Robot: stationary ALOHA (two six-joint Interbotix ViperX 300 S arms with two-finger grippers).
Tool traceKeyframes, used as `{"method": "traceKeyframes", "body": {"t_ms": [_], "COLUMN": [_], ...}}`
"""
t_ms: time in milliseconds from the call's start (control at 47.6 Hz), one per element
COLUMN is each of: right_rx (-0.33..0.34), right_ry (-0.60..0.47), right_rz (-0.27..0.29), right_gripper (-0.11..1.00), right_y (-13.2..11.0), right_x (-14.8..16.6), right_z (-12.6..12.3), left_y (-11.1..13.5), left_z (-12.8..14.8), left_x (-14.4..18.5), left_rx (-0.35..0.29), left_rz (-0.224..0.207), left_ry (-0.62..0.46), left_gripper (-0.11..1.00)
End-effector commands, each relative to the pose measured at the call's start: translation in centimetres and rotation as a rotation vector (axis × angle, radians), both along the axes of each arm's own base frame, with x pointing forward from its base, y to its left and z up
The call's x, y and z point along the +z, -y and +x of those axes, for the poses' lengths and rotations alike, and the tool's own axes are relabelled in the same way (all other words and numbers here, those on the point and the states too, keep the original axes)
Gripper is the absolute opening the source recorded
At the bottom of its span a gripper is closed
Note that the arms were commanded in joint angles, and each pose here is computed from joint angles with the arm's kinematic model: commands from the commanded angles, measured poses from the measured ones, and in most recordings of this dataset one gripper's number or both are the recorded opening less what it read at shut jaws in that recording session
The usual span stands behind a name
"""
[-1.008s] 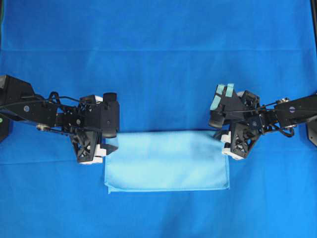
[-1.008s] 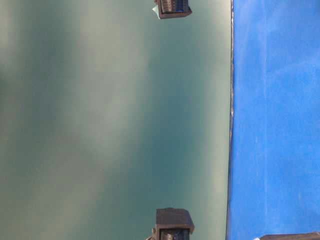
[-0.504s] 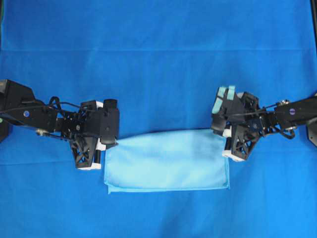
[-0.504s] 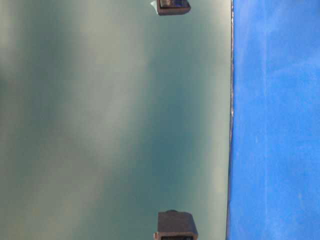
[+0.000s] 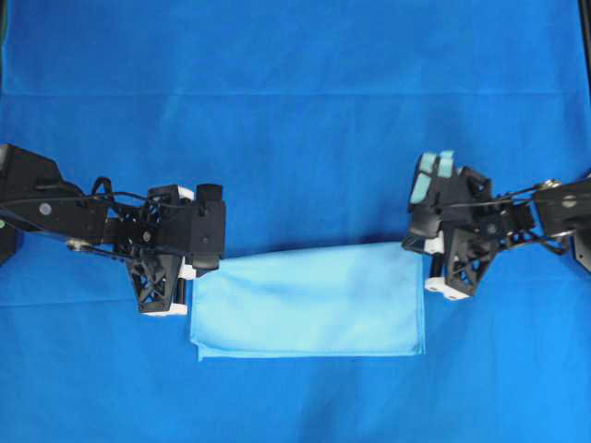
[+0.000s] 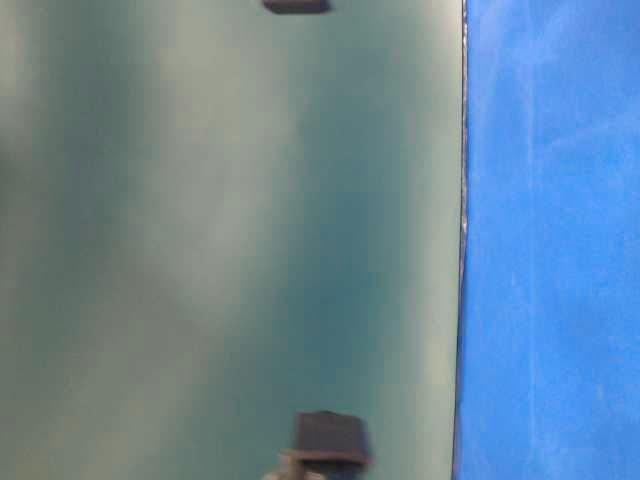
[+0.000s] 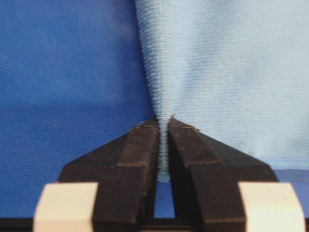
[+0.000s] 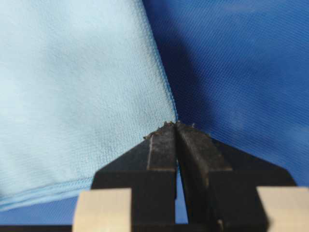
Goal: Fold the light blue towel.
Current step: 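Lift the strip with both grippers and rotate it to vertical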
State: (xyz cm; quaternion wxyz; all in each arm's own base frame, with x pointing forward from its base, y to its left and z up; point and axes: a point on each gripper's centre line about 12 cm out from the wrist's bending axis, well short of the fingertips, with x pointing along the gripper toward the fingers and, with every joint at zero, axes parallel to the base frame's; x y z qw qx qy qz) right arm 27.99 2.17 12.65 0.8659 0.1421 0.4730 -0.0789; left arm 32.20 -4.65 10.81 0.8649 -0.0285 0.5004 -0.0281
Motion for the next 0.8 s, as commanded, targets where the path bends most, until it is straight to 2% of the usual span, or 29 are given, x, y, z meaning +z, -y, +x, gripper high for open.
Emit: {"method": "traceKeyframes", "body": {"t_ms": [0,378,525,777], "right_rx": [-0.001,-0.019,-0.002,0.004], "right_ry": [0.056,0.138,0.174,0.183], "right_rz": [-0.005,-0.03,-0.04,-0.063], "right_gripper": [0.01,0.01,0.01,0.01], "right_y": [0.0,0.3,0.0,0.1], "right_x": [2.6,9.2,11.4,11.7], "right_z": [-0.2,-2.7,-3.4,-3.4], "left_y": [0.3,-1.0,-1.0,-1.1], "left_z": [0.8,0.9,0.7,0.5], "left_x": [3.3,11.1,13.7,14.1], "left_rx": [-0.01,0.0,-0.018,-0.028], "left_rz": [-0.007,0.01,0.02,0.026], "left_ry": [0.055,0.056,0.102,0.118], "left_gripper": [0.02,0.02,0.02,0.02]}}
